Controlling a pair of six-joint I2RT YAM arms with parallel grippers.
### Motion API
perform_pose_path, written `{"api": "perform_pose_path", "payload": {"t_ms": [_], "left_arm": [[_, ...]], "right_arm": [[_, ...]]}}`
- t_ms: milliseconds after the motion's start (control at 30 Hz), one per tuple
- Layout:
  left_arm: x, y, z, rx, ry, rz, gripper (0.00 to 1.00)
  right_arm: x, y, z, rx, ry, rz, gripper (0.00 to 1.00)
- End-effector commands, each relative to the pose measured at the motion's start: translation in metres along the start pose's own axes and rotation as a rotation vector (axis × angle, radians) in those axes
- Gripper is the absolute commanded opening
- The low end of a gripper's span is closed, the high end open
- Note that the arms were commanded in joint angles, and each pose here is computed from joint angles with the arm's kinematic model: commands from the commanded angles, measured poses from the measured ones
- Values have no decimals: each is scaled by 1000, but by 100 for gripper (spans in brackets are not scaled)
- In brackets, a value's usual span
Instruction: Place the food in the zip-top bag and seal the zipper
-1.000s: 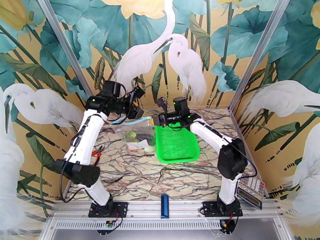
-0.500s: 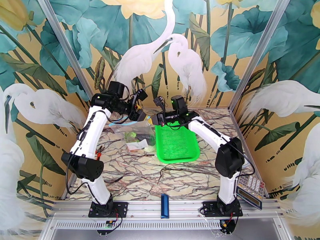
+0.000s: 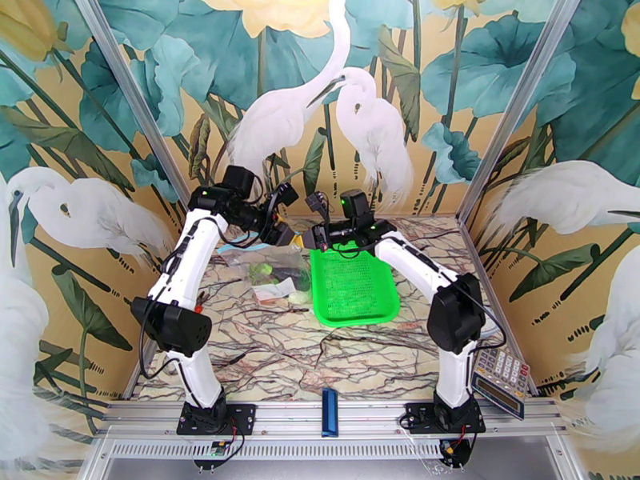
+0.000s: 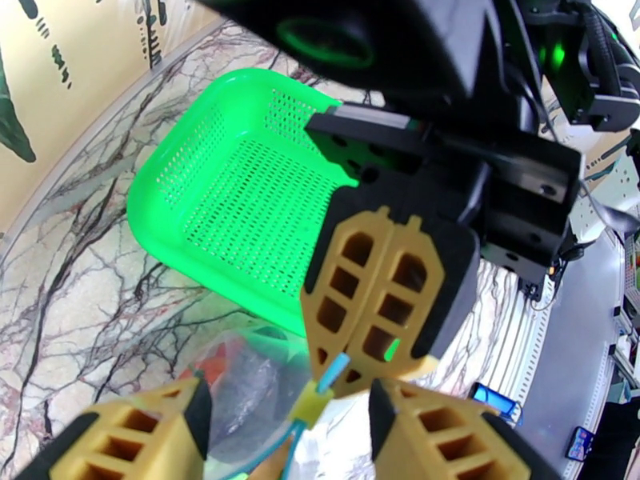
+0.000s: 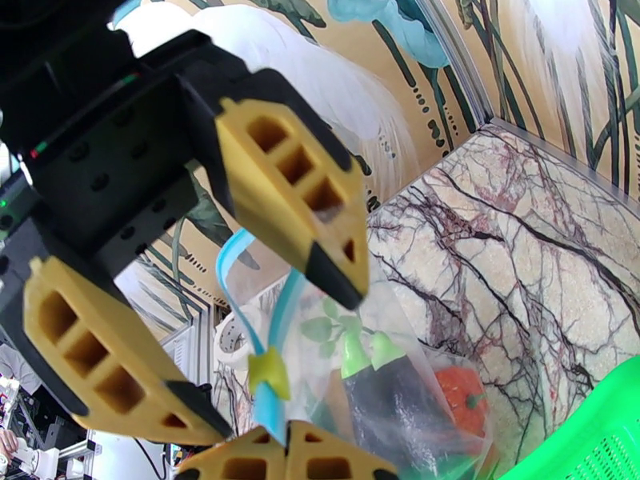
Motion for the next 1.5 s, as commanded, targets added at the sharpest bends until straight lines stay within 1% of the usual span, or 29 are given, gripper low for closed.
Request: {"api": "perform_pose_path", "payload": {"t_ms": [0,67,133,167,200,500,767,1100,1300,1467], "left_arm": [[5,0,-9,2,63,0,48],[6,0,-9,-2,70,2,33],[7,1,-10,-6,80,5,21],[8,1,-10,-7,86,5,18],[8,1,-11,-8,87,6,17],[3,2,-9,-5,59,14,16],[-17,6,-4,-10,4,-1,16],[-30,11,-2,-18,-40,0,17],[-34,16,0,-40,-60,17,17],[-33,24,5,-75,-90,61,17]], "right_arm": [[3,-5,1,-22,-5,-2,0],[4,-5,1,-22,-2,-2,0],[4,-4,-1,-18,2,-1,0],[3,-5,-1,-19,4,-3,0],[3,-5,-1,-19,6,-4,0],[-2,-7,-3,-24,41,-18,0],[-17,-7,-5,-28,74,-40,0],[-30,-7,-6,-28,103,-55,0],[-34,-6,-7,-30,112,-57,0],[-35,-5,-7,-27,117,-56,0]]}}
Point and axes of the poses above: each hand's point on the last joint's axis, 136 mm out from that joint toward the fingers, its own x axis out along the fingers, its own z axis along the line the jaws close on, y = z × x, the point moved 2 cm from there along -x, back along the fingers, and after that the axes turned 2 degrees about -x, right-handed, at the moved point
